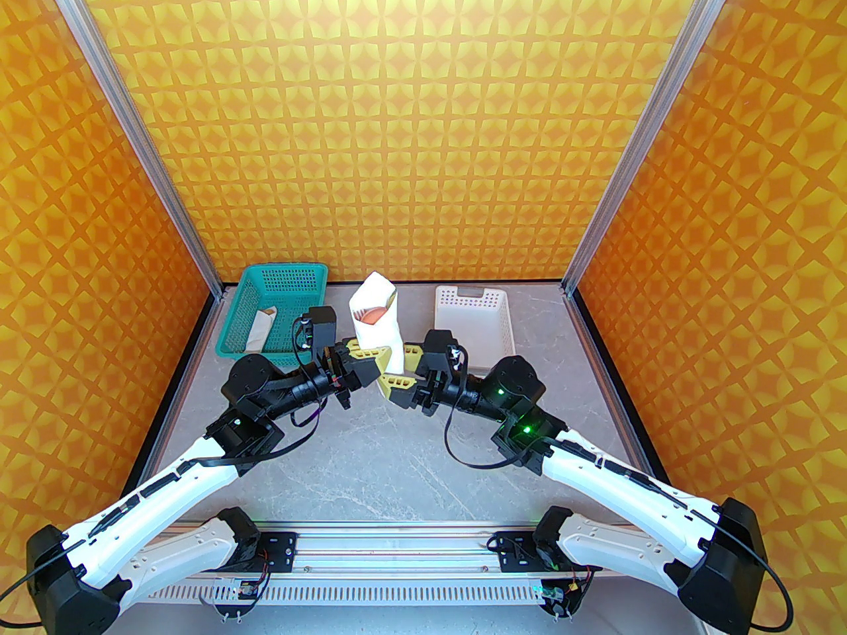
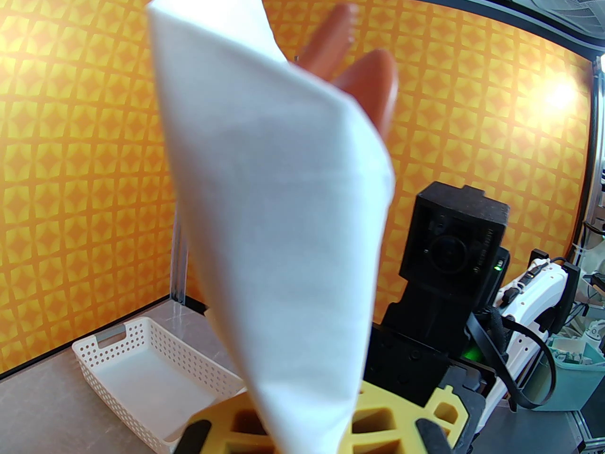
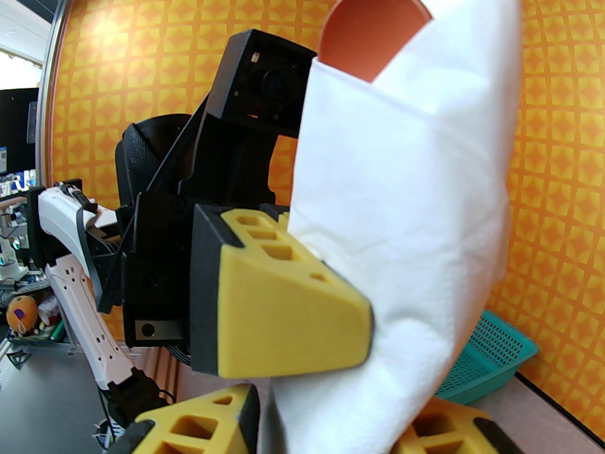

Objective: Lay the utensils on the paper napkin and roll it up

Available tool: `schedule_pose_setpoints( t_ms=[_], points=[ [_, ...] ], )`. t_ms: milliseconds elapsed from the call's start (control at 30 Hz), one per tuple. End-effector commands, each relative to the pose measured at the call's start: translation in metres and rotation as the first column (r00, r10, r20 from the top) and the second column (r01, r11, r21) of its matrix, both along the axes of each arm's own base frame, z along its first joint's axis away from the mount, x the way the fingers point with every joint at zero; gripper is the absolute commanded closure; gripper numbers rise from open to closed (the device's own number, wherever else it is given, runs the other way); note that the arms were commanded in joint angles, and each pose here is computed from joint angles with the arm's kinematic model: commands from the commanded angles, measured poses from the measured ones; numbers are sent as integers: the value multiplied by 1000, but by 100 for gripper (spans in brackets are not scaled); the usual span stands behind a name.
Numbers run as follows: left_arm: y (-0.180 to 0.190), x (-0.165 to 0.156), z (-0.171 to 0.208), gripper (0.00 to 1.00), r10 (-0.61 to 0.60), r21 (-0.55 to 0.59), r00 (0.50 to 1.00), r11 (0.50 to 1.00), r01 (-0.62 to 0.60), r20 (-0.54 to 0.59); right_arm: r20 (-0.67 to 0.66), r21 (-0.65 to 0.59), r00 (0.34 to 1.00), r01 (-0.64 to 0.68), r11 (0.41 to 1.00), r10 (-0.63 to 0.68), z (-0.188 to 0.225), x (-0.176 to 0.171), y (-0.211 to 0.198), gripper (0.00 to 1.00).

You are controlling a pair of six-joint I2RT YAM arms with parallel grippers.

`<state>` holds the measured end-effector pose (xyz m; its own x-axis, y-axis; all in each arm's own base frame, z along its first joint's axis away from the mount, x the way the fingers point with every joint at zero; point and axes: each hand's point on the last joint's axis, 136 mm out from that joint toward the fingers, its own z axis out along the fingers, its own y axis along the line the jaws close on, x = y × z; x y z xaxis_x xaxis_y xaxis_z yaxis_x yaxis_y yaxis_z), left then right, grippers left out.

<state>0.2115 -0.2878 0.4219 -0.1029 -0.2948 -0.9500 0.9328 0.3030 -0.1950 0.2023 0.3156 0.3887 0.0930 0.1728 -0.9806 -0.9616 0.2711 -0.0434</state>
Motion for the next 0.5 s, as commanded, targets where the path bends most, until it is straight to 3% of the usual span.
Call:
schedule_pose_setpoints(
  t_ms=[0,467],
  points=[
    [0,-9,20,100,-33,-32,998,999,34,45,-3,22,998,-55,998,55,1,-7,2,59],
    [-5,-17,22,100,-89,-22,994,996,91,56,-32,44,993,-115,992,117,6,-6,1,71]
  ],
)
